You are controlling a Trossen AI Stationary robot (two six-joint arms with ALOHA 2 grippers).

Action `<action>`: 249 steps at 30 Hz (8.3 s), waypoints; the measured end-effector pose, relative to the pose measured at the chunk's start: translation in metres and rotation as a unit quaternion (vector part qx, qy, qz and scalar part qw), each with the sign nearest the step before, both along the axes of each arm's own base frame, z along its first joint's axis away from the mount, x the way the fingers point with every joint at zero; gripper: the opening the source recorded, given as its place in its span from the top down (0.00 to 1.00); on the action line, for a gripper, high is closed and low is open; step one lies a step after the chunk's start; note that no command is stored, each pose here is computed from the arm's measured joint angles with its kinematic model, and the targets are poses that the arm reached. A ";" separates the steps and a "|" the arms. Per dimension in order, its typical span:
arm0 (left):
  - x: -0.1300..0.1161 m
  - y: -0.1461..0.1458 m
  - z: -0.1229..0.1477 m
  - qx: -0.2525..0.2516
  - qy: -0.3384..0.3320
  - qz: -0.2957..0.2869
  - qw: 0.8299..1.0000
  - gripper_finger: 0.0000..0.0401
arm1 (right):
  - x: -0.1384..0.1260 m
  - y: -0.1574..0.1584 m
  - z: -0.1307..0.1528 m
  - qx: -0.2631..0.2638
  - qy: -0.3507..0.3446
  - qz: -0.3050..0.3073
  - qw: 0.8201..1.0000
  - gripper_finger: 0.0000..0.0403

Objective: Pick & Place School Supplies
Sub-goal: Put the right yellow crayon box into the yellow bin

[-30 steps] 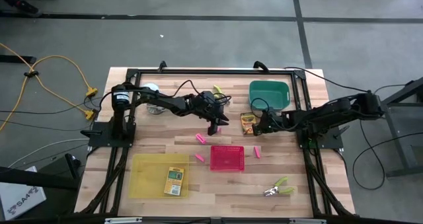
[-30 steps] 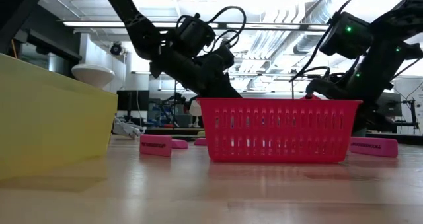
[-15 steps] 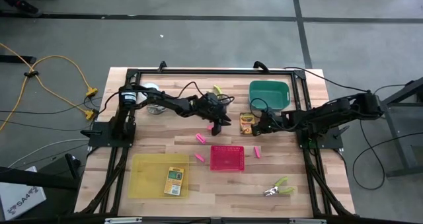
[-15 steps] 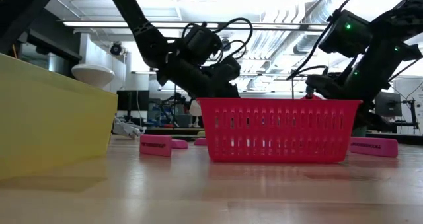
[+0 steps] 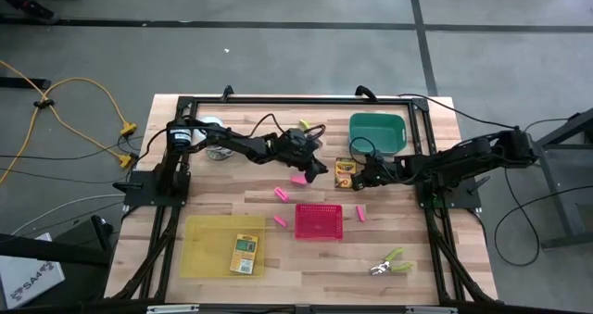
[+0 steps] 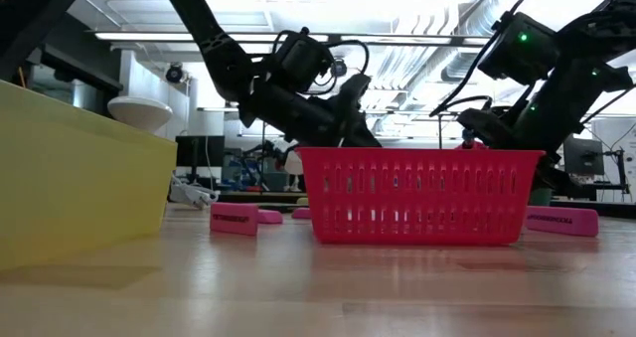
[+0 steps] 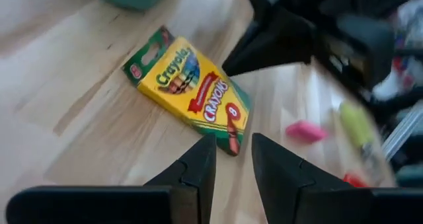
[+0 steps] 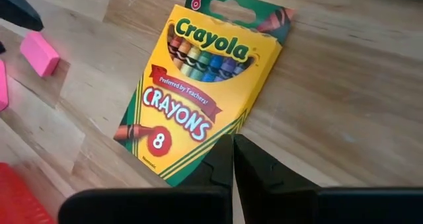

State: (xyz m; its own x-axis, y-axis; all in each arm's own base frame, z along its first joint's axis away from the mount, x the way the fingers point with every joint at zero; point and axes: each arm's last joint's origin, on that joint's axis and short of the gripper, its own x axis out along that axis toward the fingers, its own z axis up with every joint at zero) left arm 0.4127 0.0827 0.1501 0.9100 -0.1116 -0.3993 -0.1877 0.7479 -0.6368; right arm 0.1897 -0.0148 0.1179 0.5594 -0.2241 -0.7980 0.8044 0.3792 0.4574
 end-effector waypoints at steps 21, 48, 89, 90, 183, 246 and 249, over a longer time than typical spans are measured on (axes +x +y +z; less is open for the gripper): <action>0.008 0.018 -0.012 -0.276 0.032 0.099 0.956 0.77 | -0.004 0.000 -0.002 -0.011 0.028 0.015 0.999 1.00; 0.047 0.018 -0.018 -0.272 0.125 0.164 0.940 0.77 | -0.006 -0.002 -0.003 -0.012 0.040 0.022 0.999 1.00; 0.041 0.017 -0.026 -0.252 0.168 0.187 0.935 0.77 | 0.019 -0.002 -0.020 -0.003 -0.013 0.047 0.999 1.00; 0.041 0.017 -0.026 -0.250 0.169 0.188 0.935 0.77 | 0.019 -0.002 -0.019 -0.003 -0.013 0.047 0.999 1.00; 0.041 0.011 -0.024 -0.283 0.171 0.052 0.942 0.83 | 0.032 -0.002 -0.013 -0.004 -0.014 0.070 0.997 1.00; 0.046 0.008 -0.020 -0.271 0.146 0.023 0.951 0.88 | 0.031 -0.001 -0.014 -0.007 -0.002 0.080 0.997 1.00; 0.046 0.008 -0.020 -0.272 0.146 0.022 0.951 0.91 | 0.031 -0.002 -0.012 -0.017 -0.003 0.085 0.996 1.00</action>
